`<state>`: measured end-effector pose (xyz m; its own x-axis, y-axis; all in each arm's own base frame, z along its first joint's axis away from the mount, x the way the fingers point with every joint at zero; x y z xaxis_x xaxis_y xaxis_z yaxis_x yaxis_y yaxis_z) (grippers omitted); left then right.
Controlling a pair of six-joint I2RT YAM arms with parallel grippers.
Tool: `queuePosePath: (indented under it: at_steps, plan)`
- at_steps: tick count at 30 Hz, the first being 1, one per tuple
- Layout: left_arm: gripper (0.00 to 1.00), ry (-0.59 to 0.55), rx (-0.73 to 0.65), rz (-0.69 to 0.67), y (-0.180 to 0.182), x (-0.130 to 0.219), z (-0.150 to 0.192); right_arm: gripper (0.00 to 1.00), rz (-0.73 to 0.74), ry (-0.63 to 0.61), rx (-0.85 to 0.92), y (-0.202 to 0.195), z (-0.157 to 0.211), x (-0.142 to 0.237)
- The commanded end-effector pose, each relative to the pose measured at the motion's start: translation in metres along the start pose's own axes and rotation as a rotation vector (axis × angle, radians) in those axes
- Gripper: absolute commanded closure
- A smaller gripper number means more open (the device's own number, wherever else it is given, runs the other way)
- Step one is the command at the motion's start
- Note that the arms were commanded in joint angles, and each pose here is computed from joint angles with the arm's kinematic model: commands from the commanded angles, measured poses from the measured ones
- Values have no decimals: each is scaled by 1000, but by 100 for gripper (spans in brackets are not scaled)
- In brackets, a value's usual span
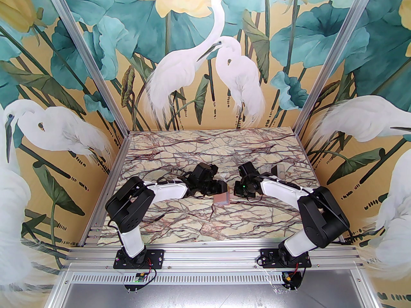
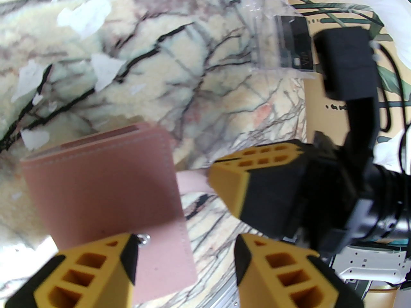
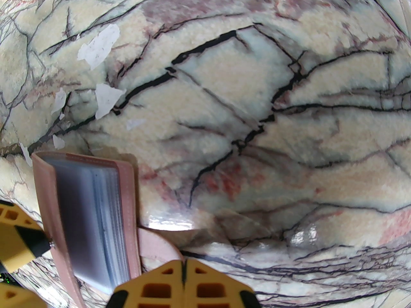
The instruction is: Put the credit cards into the card holder
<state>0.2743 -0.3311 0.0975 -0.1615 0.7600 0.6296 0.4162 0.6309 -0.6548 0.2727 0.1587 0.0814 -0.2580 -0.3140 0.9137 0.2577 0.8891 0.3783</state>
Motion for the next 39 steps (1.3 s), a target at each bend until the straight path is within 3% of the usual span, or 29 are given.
queuePosePath:
  at_steps: [1, 20, 31, 39]
  plan:
    - [44, 8, 1, 7, -3, -8, -1, 100, -9, -1, -5, -3, 2, 6]
    - [53, 37, 21, -17, 6, -19, 13, 100, -36, 8, -15, -2, 5, 9]
    - [51, -27, -94, -21, -31, 27, -14, 100, -35, 7, -14, -2, 3, 8]
    - [53, -50, -75, -63, -20, 48, -10, 100, -37, 8, -10, 1, 2, 9]
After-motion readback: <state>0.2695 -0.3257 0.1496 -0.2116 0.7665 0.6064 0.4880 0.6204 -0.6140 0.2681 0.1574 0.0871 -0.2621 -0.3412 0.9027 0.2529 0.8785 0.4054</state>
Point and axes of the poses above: each hand's point on the last joint's axis, 136 mm out from that joint toward the fingers, its own x axis back along the fingers, its own y axis along the line the jaws close on, z = x × y, the point moved 5 cm from there along x, back along the fingers, and after that the axes turned 14 degrees about -x, right-handed, at the moved point
